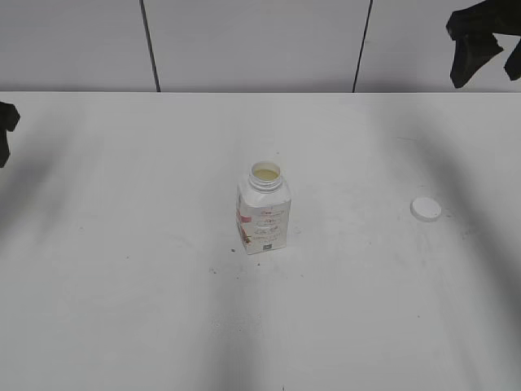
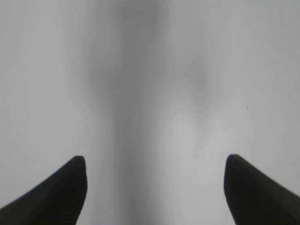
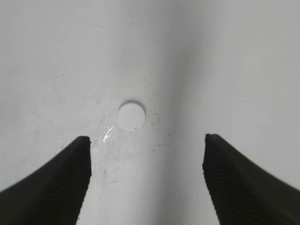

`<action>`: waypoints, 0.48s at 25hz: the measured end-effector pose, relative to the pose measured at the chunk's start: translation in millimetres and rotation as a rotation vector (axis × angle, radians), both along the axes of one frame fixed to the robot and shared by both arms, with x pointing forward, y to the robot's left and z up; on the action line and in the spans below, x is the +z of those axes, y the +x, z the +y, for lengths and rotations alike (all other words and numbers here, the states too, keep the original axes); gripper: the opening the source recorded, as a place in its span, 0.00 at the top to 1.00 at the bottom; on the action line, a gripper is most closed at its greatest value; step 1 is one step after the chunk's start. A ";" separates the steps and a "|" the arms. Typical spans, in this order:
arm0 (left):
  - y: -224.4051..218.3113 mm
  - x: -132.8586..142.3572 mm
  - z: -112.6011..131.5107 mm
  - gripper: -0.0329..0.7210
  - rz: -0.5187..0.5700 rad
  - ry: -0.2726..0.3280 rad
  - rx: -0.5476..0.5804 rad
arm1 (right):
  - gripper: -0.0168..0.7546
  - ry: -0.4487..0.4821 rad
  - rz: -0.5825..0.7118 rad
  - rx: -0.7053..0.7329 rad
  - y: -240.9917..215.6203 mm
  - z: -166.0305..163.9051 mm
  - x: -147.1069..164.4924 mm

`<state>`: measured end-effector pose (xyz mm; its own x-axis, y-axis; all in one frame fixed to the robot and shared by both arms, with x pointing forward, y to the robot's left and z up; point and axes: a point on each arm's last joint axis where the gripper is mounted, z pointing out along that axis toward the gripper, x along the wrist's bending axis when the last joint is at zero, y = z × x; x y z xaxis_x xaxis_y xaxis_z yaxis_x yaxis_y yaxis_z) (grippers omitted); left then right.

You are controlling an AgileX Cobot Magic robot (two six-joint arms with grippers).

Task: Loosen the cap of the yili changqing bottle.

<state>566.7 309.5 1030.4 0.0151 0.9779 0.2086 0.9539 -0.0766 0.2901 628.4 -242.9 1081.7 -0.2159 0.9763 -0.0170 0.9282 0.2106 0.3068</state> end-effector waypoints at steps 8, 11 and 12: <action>-26.9 4.6 -1.1 0.23 0.232 -0.019 0.020 | 0.22 0.025 -0.051 0.000 -12.4 -0.2 23.2; -36.3 21.6 -1.0 0.23 0.185 -0.024 0.021 | 0.22 0.030 -0.077 0.001 -20.9 -1.3 34.4; -39.8 28.1 -1.0 0.23 0.163 -0.025 0.019 | 0.22 0.030 -0.079 0.001 -24.6 -1.8 36.4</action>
<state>526.9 308.6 1058.5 0.0278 0.9832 0.1804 0.9897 -0.0524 0.1329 603.8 -244.7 1118.1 -0.2163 0.9763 -0.0046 0.9004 0.2013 0.3856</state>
